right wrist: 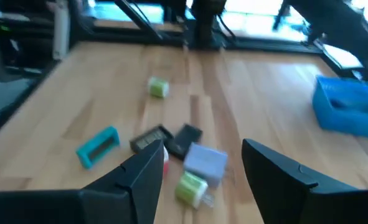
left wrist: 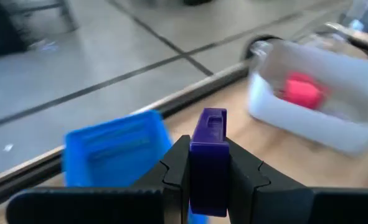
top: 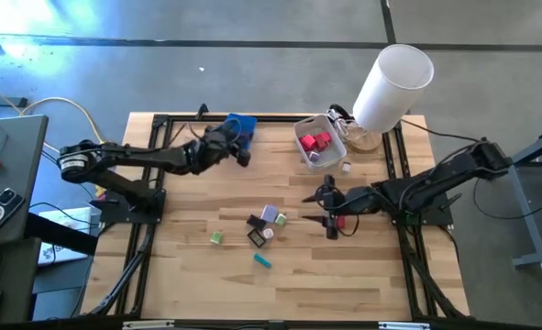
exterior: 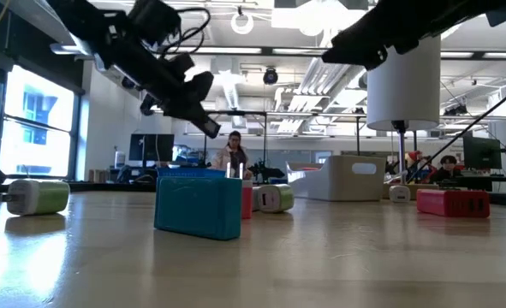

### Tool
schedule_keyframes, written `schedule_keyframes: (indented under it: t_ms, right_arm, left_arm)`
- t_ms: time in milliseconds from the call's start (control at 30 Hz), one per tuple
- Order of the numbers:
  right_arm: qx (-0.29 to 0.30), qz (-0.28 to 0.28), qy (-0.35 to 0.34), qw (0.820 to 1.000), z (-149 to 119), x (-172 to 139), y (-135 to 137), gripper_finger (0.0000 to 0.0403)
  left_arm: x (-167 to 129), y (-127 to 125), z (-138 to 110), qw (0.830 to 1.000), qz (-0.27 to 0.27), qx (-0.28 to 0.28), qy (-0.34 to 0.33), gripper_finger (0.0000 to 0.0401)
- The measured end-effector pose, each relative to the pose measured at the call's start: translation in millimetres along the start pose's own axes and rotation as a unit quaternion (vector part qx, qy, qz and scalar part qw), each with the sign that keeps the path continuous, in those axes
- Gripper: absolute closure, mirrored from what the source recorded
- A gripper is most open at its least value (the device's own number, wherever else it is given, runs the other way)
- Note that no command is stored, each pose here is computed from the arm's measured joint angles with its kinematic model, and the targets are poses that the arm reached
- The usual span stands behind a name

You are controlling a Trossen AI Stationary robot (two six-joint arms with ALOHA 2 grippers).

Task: Pick & Place Office items
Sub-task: Put the dark blue digital timer into the blue bin

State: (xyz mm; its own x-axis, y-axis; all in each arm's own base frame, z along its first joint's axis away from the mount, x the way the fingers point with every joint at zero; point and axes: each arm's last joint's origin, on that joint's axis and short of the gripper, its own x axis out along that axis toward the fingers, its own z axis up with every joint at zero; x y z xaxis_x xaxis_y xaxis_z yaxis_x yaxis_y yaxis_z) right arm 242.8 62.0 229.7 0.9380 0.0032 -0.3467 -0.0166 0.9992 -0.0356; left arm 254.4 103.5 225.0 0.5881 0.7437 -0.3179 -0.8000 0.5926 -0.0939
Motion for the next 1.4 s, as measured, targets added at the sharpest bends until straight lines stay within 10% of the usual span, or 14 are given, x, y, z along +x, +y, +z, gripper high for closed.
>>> schedule_keyframes:
  t_ms: [733,1400]
  right_arm:
    - [-0.031,0.063,0.001,0.998,-13,17,6,0.0198]
    - [-0.030,0.057,0.013,0.998,-22,30,5,0.0198]
  left_arm:
    - [69,45,-36,0.994,0.091,-0.046,0.045,0.0345]
    - [74,47,-42,0.994,0.095,-0.029,0.054,0.0333]
